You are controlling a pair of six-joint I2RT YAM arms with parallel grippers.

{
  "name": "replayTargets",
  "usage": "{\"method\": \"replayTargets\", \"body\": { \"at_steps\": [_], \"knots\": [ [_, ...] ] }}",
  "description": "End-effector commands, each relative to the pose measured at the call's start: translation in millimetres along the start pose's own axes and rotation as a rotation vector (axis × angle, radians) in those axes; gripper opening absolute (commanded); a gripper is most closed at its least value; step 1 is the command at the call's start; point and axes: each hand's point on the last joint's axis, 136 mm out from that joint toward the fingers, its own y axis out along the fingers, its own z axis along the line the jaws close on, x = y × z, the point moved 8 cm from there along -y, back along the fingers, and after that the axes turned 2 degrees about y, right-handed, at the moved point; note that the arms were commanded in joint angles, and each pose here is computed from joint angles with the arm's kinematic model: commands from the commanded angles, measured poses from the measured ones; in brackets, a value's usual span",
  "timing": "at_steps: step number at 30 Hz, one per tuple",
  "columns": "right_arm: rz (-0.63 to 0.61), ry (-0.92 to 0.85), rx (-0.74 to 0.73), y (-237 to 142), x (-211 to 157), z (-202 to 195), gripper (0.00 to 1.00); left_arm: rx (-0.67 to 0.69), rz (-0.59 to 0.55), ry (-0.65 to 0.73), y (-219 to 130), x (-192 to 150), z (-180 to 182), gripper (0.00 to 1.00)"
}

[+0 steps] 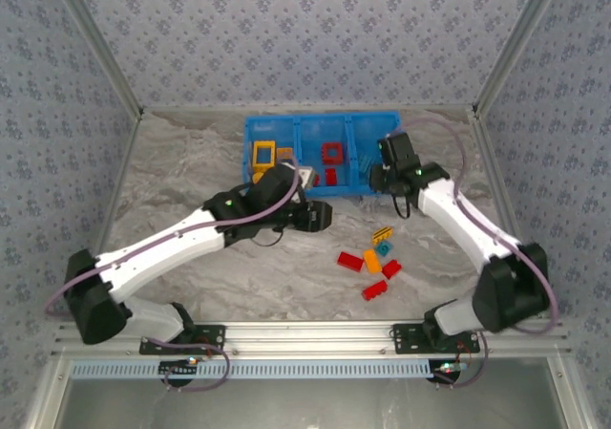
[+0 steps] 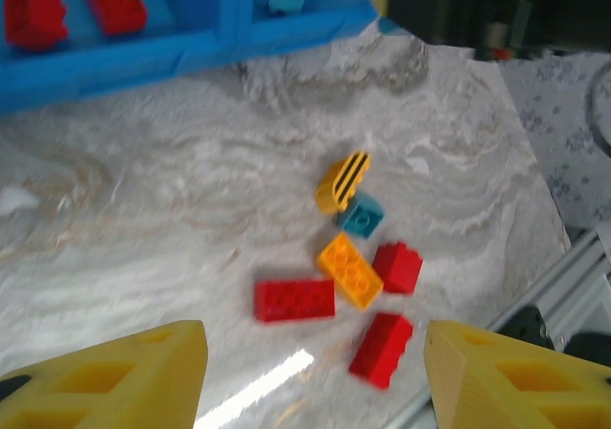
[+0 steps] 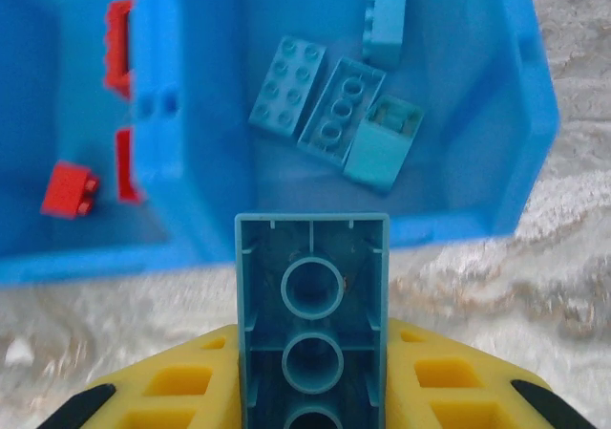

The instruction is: Sort the legos into containers by color

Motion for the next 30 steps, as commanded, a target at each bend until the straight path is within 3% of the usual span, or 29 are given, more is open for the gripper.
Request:
{"method": "replayTargets", "body": {
  "at_steps": [1,9,17,20,24,26,30],
  "knots": [
    [0.013,-0.012,0.041,27.6,37.7,2.8,0.30,-0.053,-0.141,0.042,7.7,31.6,-29.7,0.62],
    [0.066,0.011,0.007,110.6,91.3,2.2,0.31,0.001,-0.188,0.090,45.7,40.6,-50.1,0.63],
    [0.134,0.034,-0.034,161.3,97.3,-7.3,0.35,0.007,-0.151,0.151,68.6,35.9,-62.4,0.63],
    [0.154,0.032,-0.044,171.0,97.0,-8.7,0.37,0.016,-0.129,0.154,74.5,30.9,-59.5,0.63],
    [0.155,0.031,-0.040,172.1,97.8,-8.8,0.50,0.024,-0.112,0.168,75.3,26.2,-57.3,0.63],
    [0.144,0.027,-0.031,165.8,100.4,-6.8,0.55,0.030,-0.110,0.173,73.4,25.3,-56.0,0.63],
    [0.082,0.013,-0.007,135.0,114.1,2.0,0.57,0.039,-0.107,0.182,68.3,23.6,-54.3,0.63]
  ]
}}
